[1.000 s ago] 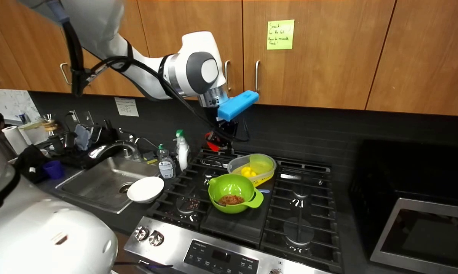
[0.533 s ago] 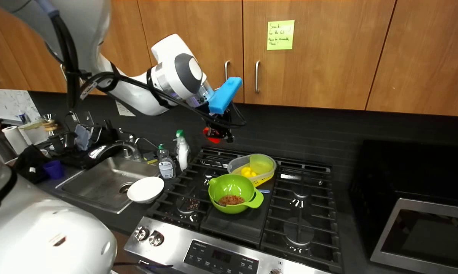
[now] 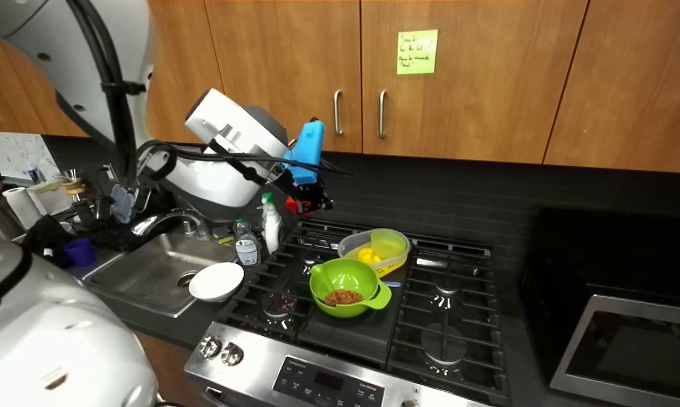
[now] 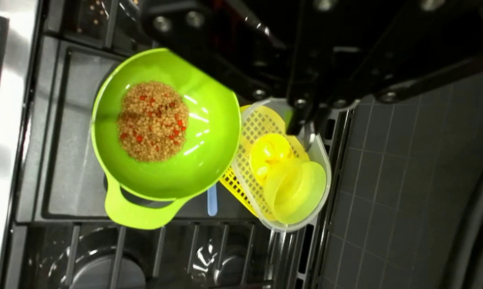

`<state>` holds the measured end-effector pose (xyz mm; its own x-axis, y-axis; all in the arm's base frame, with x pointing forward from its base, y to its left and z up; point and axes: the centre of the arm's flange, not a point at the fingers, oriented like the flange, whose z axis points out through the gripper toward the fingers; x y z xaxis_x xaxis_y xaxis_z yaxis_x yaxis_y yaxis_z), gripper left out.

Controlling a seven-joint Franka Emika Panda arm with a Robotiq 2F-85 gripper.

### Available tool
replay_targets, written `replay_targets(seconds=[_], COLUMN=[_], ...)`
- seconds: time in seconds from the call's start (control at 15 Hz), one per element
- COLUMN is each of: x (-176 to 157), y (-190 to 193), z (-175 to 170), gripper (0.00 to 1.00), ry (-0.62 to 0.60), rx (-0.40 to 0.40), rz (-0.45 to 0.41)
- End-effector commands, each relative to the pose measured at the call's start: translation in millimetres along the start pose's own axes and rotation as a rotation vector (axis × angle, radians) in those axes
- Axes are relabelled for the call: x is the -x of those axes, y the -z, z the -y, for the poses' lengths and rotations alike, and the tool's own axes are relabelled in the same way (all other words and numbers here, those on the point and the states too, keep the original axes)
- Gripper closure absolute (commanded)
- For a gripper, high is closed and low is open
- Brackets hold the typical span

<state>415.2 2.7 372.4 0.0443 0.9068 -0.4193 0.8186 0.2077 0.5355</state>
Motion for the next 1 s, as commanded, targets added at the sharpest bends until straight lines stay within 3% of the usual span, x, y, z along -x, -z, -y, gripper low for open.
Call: replay_targets(seconds=[0.0,0.27,0.33,0.4,0.73,0.93], x=[-20,-44,-31,-35,-32,-39], y=[-14,-12,11,12,9,15], z=[17,24,10,10,12,10], gripper=[0.99,0.99,0.99,0.96,0.99,0.99], ry=[0.131,0.265,0.236,0.232,0.226,0.275], rx=[0.11,0.252,0.176,0.187,0.172,0.234], rz=[0.103,0.179,0.125,0.13,0.122,0.252])
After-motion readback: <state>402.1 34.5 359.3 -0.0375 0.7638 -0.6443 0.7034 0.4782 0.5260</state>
